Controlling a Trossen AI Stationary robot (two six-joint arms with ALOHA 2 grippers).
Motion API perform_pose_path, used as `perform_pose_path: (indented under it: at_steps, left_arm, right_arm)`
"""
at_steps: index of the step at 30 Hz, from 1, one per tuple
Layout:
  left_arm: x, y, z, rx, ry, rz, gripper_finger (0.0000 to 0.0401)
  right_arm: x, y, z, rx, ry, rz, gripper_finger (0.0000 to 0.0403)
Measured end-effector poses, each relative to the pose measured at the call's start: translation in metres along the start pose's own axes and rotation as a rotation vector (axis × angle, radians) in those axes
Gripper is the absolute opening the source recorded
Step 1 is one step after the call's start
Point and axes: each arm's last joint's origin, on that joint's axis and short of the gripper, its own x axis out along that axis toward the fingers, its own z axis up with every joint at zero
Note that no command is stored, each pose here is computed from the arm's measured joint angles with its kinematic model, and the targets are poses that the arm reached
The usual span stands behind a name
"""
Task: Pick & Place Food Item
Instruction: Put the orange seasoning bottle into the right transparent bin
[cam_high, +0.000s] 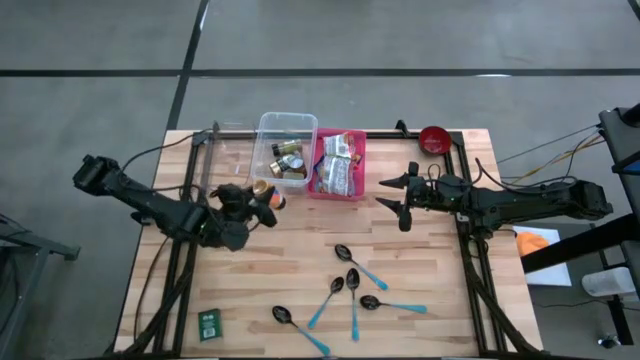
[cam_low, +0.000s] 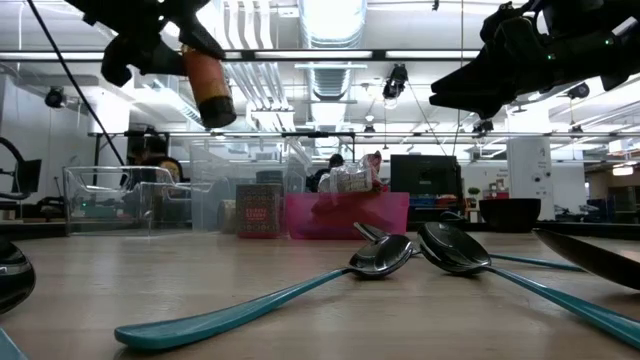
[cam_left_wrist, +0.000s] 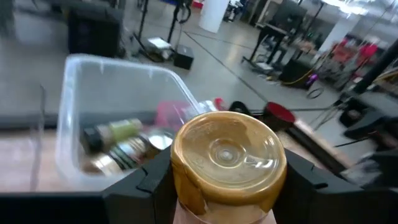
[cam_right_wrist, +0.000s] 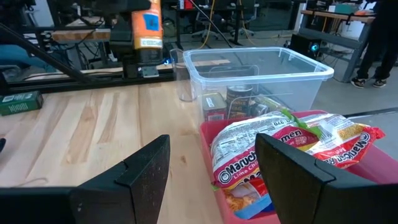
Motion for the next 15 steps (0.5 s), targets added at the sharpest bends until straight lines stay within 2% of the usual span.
perform_pose_path:
  at_steps: [9,15]
  left_arm:
    - [0.027,-0.005,0.019,0.145,-0.023,0.002,0.0189]
    - [0.059,0.004,0.036,0.27,-0.019,0.018,0.0189]
  right_arm:
    - [0.0,0.0,0.0,0.0,0.0,0.0,0.0235]
    - [0.0,0.0,0.0,-0.001,0.0,0.0,0.0235]
